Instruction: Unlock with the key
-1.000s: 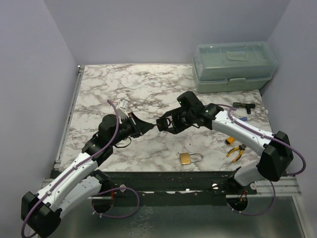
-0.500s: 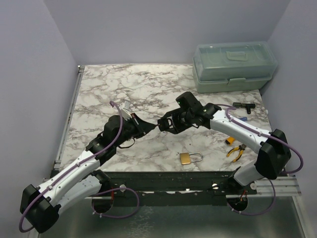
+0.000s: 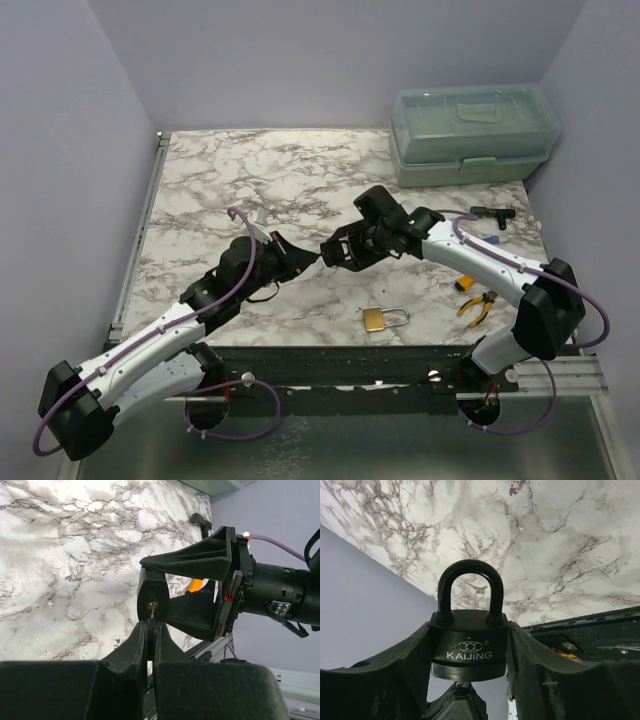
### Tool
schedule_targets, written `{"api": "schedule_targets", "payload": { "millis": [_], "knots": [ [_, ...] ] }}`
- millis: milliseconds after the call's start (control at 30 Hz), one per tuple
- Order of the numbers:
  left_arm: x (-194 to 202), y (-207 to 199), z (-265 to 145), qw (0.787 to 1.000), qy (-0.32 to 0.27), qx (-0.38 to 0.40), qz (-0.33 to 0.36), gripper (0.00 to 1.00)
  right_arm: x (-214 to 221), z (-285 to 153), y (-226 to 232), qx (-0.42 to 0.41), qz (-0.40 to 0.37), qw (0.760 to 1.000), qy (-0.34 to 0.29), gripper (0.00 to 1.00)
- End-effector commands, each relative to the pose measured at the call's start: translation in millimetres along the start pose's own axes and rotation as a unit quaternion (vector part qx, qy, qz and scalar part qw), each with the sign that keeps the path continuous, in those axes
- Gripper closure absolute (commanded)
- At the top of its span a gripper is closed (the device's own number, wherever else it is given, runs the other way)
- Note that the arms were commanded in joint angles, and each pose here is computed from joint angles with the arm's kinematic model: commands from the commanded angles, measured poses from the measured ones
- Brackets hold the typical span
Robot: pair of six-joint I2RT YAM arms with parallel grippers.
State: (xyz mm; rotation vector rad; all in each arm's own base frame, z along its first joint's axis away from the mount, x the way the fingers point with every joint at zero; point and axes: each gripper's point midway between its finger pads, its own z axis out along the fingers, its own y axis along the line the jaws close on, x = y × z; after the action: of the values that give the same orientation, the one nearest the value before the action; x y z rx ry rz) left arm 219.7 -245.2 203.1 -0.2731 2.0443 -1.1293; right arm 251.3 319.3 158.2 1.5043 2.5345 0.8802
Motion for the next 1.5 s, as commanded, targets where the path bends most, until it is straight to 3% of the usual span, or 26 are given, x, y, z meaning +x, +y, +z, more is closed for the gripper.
{"api": "schedule_targets", "payload": {
  "millis": [0, 233, 833, 1467],
  "knots": [
    [-2, -2, 1, 1.000, -0.017, -0.001, 0.000, 1.00, 18, -12, 16, -0.035, -0.007, 0.999, 0.037, 1.00],
    [4, -5, -1, 1.000, -0.014, 0.011, 0.009, 1.00, 19, -14, 17, -0.038, -0.010, 0.998, 0.041, 1.00],
    [6, 11, 26, 0.997, -0.039, -0.069, -0.008, 1.00, 20, -18, 20, -0.046, -0.022, 0.998, 0.041, 1.00],
    [16, -33, 21, 0.997, -0.016, 0.014, 0.078, 1.00, 25, -38, 31, -0.091, -0.044, 0.994, 0.050, 1.00]
  ]
}}
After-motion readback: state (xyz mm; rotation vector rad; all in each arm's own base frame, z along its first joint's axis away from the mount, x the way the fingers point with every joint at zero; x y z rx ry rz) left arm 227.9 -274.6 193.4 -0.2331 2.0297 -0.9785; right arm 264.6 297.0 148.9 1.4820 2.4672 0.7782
